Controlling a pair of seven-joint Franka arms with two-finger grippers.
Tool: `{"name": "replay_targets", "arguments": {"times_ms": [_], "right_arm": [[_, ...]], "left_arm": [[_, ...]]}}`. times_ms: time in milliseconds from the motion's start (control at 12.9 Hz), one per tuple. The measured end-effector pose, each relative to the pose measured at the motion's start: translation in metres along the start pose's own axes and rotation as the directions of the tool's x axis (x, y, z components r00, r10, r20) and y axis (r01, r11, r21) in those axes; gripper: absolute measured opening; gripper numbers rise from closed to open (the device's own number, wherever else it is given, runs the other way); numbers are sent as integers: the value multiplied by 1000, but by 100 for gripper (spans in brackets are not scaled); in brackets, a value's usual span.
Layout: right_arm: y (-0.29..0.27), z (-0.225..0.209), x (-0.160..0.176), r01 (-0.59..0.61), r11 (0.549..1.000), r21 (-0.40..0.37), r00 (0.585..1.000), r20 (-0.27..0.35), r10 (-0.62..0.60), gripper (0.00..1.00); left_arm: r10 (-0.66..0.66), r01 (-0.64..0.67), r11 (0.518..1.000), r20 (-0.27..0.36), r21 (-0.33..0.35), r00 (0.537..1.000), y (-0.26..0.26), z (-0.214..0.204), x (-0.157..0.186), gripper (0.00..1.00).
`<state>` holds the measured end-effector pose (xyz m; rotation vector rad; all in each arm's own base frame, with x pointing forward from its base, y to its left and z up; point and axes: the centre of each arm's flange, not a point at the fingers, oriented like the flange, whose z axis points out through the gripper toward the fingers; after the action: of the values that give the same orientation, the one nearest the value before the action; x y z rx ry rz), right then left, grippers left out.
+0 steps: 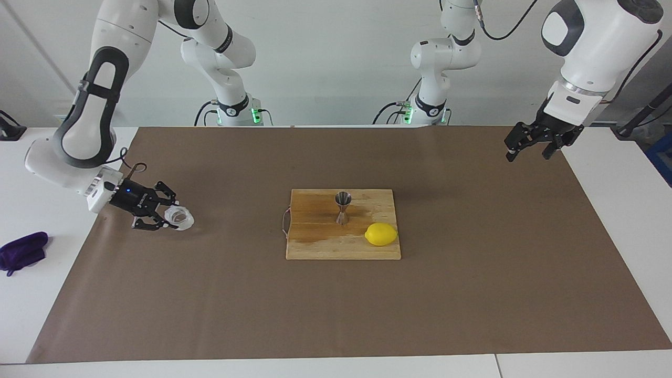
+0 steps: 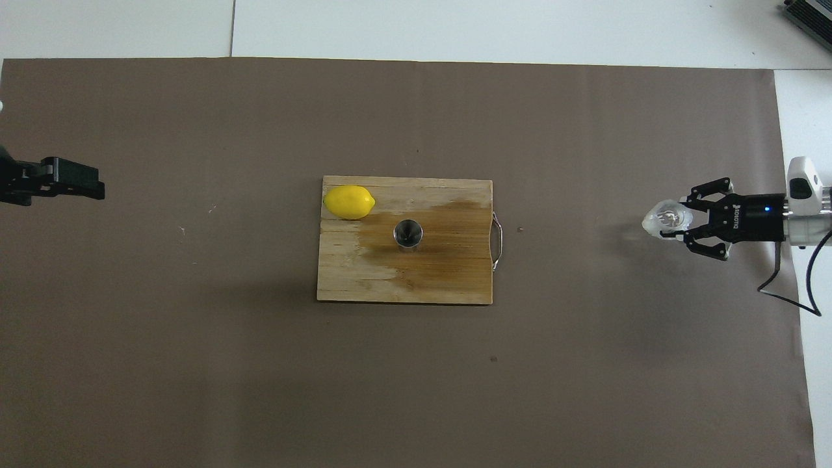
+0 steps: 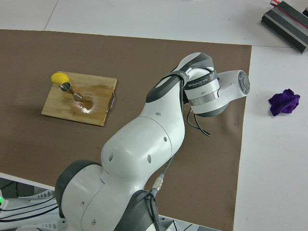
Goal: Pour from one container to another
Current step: 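Lift the glass cup with the right gripper and carry it toward the metal cup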
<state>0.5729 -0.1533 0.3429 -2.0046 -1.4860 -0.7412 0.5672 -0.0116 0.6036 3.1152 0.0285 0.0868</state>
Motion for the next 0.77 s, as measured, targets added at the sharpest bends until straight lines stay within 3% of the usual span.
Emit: {"name": "replay_targets", "arguments": {"times_ms": [541,773], "right_arm": [[-7,16,110,-82,997,-9,997,-14,82,49],[-9,35,154,-56,998,-27,997,50,57,49]], "left_arm": [[0,0,1000,0,0,1000,0,0,0,100],[0,0,1000,0,0,1000,0,0,0,100]]}}
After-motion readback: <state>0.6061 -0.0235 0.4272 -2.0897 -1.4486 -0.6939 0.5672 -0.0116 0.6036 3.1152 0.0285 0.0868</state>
